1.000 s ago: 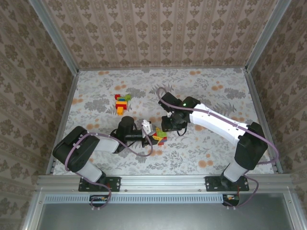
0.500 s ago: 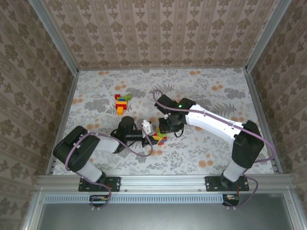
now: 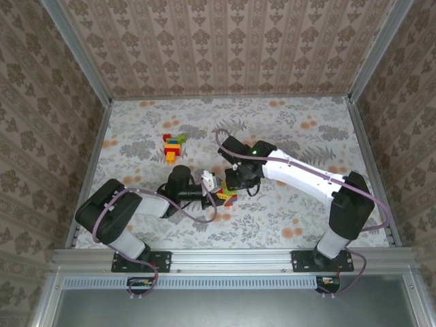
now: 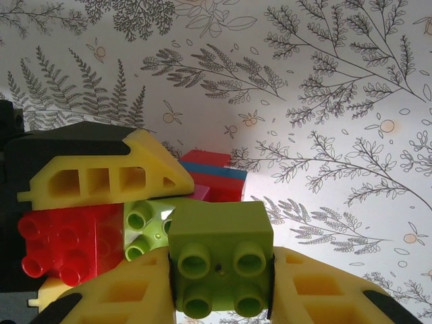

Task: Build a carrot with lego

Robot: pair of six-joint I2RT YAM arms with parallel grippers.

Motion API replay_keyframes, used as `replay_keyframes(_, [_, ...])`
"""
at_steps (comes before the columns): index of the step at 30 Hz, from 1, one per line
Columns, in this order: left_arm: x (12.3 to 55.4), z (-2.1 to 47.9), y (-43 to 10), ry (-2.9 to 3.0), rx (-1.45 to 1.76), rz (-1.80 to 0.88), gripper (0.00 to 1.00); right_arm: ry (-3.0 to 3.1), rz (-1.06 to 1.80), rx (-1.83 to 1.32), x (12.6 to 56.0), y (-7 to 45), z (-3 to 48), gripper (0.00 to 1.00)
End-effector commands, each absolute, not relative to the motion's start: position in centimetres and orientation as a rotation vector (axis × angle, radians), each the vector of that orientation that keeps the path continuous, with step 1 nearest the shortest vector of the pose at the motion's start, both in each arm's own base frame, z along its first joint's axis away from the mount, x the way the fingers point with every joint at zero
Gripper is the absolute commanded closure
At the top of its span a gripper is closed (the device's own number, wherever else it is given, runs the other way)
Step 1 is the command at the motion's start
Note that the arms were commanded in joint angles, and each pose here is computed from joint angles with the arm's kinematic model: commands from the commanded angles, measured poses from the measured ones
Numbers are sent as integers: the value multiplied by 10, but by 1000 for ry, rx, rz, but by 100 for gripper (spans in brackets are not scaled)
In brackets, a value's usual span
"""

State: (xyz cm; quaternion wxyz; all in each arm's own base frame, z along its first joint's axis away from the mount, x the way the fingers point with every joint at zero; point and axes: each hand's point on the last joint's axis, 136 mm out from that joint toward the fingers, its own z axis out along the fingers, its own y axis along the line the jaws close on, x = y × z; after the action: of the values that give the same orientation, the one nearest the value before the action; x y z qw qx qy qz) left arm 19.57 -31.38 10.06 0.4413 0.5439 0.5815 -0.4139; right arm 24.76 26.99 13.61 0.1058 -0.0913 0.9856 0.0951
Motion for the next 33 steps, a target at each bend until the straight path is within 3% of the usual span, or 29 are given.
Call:
replay_keyframes(1, [196,83,-308,1503,1361,-1013,77,2952,199,-256,240,265,125,75])
replay_keyframes(33, [197,80,-308,1510,1363,-1008,77,2960,79,-230,232,252,116,74])
